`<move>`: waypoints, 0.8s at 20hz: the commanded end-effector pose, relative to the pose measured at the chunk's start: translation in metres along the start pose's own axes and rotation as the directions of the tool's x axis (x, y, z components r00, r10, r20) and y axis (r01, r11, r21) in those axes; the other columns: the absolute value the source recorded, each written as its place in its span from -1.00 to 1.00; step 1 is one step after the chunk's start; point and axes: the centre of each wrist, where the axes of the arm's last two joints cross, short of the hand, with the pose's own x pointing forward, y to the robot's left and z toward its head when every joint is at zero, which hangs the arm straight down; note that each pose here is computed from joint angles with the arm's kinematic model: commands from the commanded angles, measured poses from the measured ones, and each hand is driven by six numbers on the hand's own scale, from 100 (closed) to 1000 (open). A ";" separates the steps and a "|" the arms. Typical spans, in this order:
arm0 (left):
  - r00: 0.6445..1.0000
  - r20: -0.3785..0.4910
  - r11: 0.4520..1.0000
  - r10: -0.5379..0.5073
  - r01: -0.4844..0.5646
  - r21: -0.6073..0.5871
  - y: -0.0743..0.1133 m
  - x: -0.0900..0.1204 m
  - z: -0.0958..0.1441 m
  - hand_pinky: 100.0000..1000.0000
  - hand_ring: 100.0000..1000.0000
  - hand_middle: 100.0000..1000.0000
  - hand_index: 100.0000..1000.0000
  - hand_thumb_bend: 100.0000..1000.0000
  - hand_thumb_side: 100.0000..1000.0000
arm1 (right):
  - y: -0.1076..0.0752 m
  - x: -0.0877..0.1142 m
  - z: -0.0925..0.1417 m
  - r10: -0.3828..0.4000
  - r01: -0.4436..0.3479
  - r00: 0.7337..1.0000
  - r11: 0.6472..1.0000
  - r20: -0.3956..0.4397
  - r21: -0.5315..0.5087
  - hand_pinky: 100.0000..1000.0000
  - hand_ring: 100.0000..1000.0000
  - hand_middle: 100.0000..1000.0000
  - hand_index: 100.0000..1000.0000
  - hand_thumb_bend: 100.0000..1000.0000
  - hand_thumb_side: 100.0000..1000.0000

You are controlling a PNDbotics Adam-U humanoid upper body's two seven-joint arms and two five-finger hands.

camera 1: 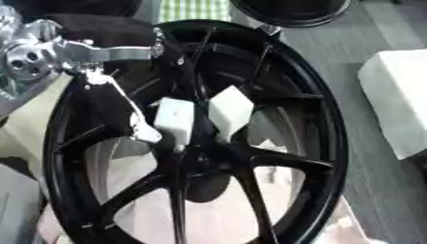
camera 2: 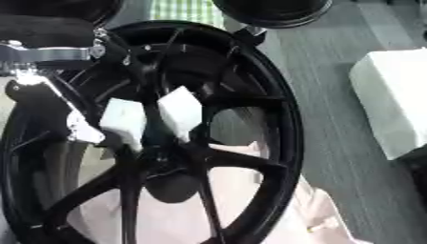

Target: Pull the pin out of the wheel hub.

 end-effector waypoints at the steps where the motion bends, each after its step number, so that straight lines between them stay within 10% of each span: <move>1: 1.000 0.008 0.999 -0.010 0.010 0.031 0.011 0.002 0.006 0.25 0.12 0.10 0.42 -0.04 -0.43 | -0.003 0.009 -0.004 0.009 -0.009 0.999 1.000 0.032 0.006 0.68 0.46 0.15 0.48 -0.97 -0.40; 16: 1.000 -0.003 1.000 -0.003 0.003 -0.022 0.009 0.001 0.006 0.12 -0.08 -0.14 0.17 -0.26 -0.55 | -0.004 0.009 -0.004 0.006 -0.006 1.000 1.000 0.030 -0.001 0.68 0.46 0.14 0.48 -0.98 -0.39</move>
